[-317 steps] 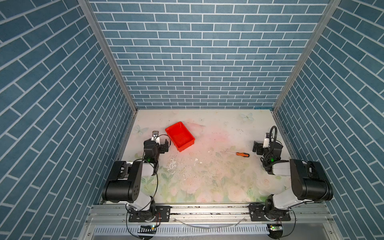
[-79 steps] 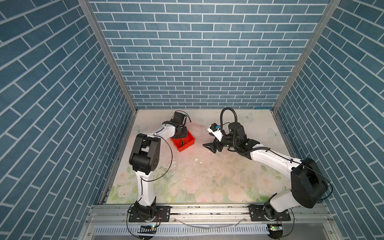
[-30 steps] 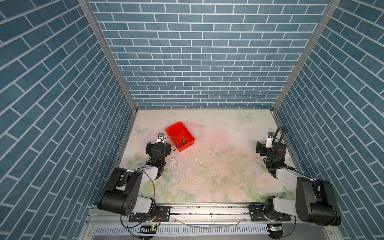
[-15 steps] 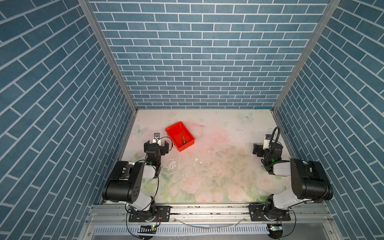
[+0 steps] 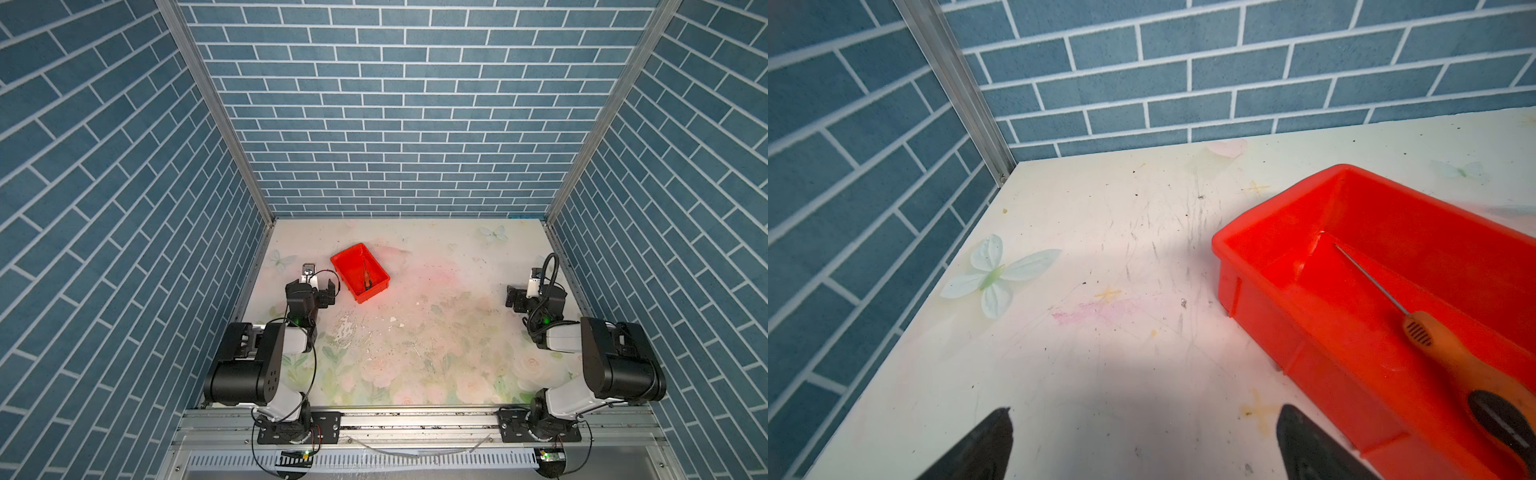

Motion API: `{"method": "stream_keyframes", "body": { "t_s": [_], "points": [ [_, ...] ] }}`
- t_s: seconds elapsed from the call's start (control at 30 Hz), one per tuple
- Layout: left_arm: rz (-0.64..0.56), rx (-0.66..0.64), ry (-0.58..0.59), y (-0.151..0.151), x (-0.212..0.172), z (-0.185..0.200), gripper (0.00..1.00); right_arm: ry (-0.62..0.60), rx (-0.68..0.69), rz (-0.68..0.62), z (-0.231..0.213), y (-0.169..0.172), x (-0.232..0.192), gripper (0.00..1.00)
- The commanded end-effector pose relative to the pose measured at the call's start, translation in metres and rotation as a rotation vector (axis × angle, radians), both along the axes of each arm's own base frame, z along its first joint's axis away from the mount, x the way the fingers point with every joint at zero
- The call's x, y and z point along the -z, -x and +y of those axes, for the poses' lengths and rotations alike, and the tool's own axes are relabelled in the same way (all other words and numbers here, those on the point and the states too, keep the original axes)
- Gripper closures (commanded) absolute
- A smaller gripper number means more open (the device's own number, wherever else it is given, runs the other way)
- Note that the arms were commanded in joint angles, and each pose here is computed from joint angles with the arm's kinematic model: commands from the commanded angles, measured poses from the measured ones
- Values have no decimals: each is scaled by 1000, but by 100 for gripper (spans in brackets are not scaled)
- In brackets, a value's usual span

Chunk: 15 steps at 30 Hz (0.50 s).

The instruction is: Put the screwdriver in the bin

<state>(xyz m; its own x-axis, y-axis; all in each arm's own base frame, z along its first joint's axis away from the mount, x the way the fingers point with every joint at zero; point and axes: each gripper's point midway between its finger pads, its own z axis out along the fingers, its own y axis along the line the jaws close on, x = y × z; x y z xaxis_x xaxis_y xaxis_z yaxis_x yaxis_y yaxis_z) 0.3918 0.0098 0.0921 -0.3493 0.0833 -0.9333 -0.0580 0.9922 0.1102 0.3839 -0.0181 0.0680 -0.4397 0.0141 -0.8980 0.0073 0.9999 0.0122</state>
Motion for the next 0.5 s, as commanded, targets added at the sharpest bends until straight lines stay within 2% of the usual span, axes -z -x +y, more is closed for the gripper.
{"method": "stream_keyframes", "body": {
  "t_s": [0.0, 0.47],
  "points": [
    [-4, 4, 12, -3, -2, -1, 0, -23, 2, -66, 0, -13, -19, 2],
    [0, 4, 5, -3, -1, -2, 0, -23, 5, -70, 0, -12, -20, 1]
  ]
}}
